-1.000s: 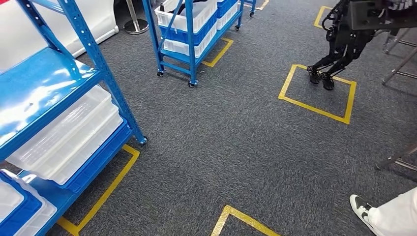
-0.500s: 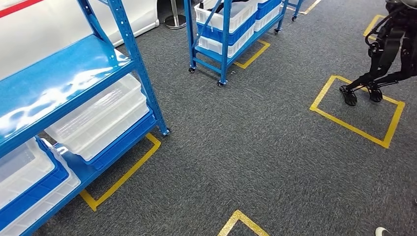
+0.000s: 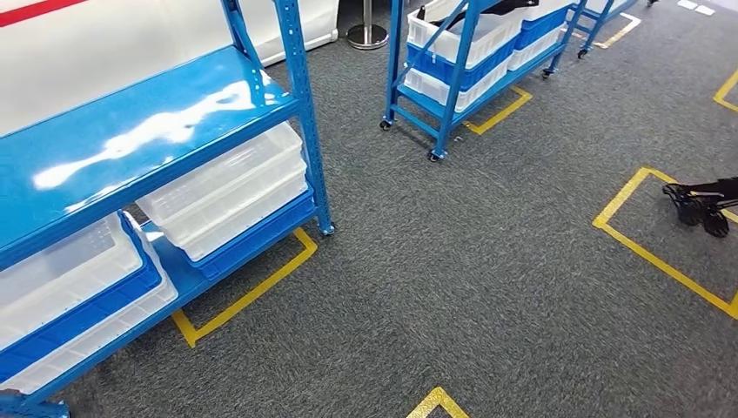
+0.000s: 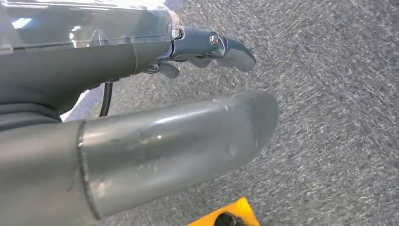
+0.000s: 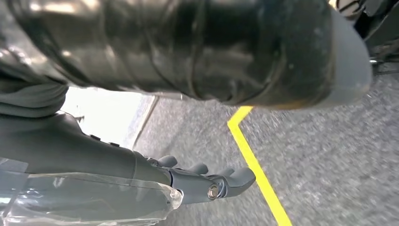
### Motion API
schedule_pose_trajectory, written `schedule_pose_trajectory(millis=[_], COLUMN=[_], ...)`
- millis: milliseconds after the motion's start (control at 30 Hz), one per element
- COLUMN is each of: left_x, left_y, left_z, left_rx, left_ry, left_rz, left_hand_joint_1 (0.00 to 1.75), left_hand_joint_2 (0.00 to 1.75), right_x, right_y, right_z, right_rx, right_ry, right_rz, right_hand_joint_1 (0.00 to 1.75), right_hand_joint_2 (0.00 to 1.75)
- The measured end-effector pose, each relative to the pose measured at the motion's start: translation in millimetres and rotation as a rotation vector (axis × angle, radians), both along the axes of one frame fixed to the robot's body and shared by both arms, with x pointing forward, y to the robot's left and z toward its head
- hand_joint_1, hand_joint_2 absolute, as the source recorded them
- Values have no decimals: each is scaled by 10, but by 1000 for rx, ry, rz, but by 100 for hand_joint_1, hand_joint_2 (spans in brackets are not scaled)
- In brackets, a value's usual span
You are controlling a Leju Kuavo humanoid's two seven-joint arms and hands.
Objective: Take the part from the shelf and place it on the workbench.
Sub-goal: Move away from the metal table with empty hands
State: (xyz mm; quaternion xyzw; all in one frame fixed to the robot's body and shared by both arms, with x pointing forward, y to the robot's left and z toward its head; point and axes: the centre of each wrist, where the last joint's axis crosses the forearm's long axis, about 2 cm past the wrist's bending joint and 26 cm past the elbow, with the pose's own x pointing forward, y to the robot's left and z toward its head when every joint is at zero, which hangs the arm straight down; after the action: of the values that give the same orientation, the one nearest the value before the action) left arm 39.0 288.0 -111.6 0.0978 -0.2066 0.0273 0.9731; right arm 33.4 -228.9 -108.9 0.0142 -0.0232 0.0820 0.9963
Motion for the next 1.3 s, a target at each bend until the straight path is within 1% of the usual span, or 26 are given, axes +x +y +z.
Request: schedule_pose_trajectory(millis=[233,400,633,733,867,1300], left_x=[-21,6,-4,-41,-11,-12], left_y=[-17,-4,-24,-49,-61,-64], left_z=[-2,1,0,-3,0,0], left_rx=[-1,3,-3,1,1,0], left_ry=[10,24,-31,-22,-15,8], left_rz=[-1,5,-35,-32,-26,-14], left_hand_joint_1=[0,0,0,0,0,0], left_hand_joint_2=[0,0,0,0,0,0], right_x=[16,-5,14,51,28,23], right_y=[-9,-41,-58,-57,-58,-77], right_z=[1,-5,-5,-1,-4,-6], right_rx=[-2,-6,-10,-11,-13,-16], right_ry=[-6,-9,-10,-14,-9,-10], right_rz=[-12,-22,-55,-51,-41,-26], right_hand_joint_1=[0,0,0,0,0,0], right_hand_joint_2=[0,0,0,0,0,0])
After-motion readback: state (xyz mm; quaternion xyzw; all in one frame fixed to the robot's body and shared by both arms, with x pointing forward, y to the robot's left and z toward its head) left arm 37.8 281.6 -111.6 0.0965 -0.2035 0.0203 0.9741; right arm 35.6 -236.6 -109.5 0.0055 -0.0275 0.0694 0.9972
